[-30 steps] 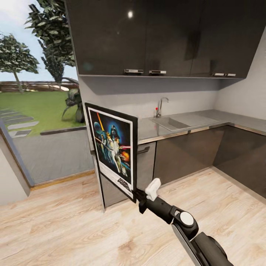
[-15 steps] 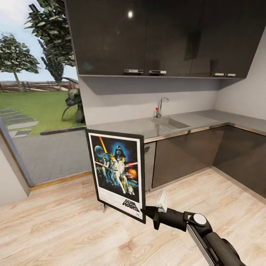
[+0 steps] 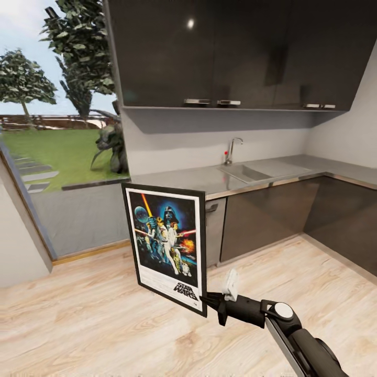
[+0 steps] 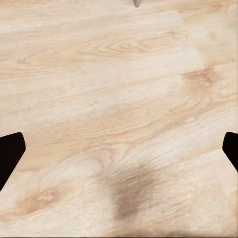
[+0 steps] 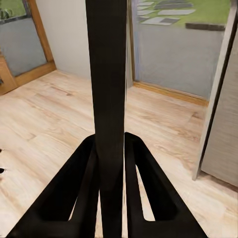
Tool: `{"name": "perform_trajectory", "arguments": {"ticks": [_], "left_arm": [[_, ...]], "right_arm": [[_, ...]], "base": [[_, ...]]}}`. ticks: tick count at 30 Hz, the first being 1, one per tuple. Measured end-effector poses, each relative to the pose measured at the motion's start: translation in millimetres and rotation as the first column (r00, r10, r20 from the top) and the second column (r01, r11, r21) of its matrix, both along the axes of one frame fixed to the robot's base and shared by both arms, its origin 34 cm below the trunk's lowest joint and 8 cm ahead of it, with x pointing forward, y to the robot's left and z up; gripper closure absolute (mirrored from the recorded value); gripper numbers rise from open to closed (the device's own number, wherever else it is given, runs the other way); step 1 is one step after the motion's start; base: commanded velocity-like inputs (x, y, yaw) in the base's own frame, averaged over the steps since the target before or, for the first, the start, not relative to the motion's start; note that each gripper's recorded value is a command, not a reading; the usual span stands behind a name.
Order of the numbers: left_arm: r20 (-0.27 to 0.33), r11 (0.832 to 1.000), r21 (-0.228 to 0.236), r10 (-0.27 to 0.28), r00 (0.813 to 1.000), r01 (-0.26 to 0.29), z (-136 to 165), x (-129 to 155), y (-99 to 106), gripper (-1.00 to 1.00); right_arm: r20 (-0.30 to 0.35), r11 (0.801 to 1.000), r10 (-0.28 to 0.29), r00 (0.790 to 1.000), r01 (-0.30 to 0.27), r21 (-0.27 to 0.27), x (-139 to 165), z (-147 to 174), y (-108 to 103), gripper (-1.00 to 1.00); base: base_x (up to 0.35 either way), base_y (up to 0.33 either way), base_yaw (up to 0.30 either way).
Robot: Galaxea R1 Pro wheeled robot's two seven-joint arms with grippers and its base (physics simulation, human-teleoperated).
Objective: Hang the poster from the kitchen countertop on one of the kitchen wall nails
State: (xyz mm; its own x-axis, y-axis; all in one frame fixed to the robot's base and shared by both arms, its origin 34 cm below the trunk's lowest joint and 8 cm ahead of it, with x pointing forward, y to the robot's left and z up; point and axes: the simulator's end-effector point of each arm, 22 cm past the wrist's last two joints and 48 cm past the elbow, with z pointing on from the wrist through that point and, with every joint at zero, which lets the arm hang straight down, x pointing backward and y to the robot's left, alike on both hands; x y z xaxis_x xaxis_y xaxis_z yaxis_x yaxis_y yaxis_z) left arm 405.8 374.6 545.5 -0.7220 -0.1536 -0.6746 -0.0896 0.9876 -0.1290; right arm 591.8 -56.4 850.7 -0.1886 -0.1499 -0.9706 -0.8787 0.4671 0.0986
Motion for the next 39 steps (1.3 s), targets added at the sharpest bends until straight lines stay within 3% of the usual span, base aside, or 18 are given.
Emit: {"name": "perform_trajectory", "arguments": {"ticks": [10,19,39], "left_arm": [[0.000,1.000,0.001,0.001,1.000,-0.001,0,0,0,-1.00],[-0.001,1.000,-0.001,0.002,1.000,-0.002,0,0,0,-1.00],[-0.016,1.000,-0.002,-0.003,1.000,0.003,31,-1,-2,-1.00]], "right_arm": [[0.004,1.000,0.000,1.000,0.000,0.002,0,1,2,1.00],[0.006,1.000,0.000,1.000,0.000,0.004,0,2,3,1.00],[0.011,1.000,-0.014,1.000,0.014,0.005,4,36,1,1.00]], "base": [[-0.045,0.047,0.215],[-0.001,0.101,0.015],[0.000,0.001,0.000]]}}
